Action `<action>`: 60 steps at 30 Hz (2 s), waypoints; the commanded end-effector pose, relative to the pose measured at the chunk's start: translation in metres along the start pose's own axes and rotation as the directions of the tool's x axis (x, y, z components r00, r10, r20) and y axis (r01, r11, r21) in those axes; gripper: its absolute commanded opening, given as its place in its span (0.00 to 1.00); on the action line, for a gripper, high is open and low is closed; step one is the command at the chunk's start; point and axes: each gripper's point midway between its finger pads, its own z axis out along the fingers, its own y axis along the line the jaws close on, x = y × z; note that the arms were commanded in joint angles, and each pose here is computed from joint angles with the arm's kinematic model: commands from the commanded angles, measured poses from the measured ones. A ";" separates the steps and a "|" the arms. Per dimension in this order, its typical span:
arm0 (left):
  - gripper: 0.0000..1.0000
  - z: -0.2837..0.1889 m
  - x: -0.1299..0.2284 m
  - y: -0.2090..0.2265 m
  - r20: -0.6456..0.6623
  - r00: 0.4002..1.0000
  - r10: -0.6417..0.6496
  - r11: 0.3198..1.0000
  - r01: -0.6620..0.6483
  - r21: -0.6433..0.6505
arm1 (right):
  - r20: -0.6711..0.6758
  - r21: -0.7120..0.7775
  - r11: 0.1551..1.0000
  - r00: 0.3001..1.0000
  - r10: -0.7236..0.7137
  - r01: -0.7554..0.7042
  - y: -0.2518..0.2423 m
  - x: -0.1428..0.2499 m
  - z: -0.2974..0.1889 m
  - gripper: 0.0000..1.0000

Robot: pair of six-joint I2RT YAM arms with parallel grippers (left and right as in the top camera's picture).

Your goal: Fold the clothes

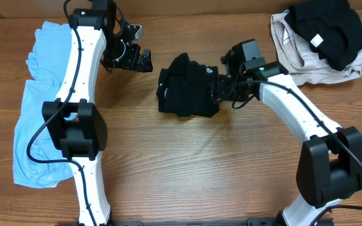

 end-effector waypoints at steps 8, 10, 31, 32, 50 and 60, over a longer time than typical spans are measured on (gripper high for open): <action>1.00 0.002 0.002 -0.003 -0.010 1.000 -0.003 1.000 0.003 0.016 | -0.137 0.042 0.999 0.990 -0.017 0.023 -0.004 0.050 0.011 0.64; 1.00 0.002 0.003 -0.002 -0.013 1.000 -0.004 1.000 0.004 0.013 | -0.165 0.043 0.999 0.986 -0.007 0.014 -0.008 0.061 0.015 0.64; 1.00 0.002 0.003 -0.003 -0.016 1.000 -0.005 1.000 0.005 0.014 | 0.132 0.228 0.974 0.990 -0.044 0.013 -0.060 0.030 0.056 0.64; 1.00 0.002 0.003 -0.003 -0.016 1.000 -0.005 1.000 0.005 0.014 | 0.162 0.239 0.971 0.986 -0.049 0.009 -0.062 0.023 0.056 0.64; 1.00 -0.006 0.004 0.046 0.011 0.986 -0.164 0.967 0.163 -0.196 | 0.401 0.232 0.971 0.904 -0.148 0.056 -0.069 -0.062 0.001 0.72; 1.00 -0.034 0.009 0.118 0.153 0.891 -0.428 0.864 0.453 -0.222 | 0.378 0.175 0.870 0.784 -0.492 0.462 0.071 -0.056 -0.038 0.73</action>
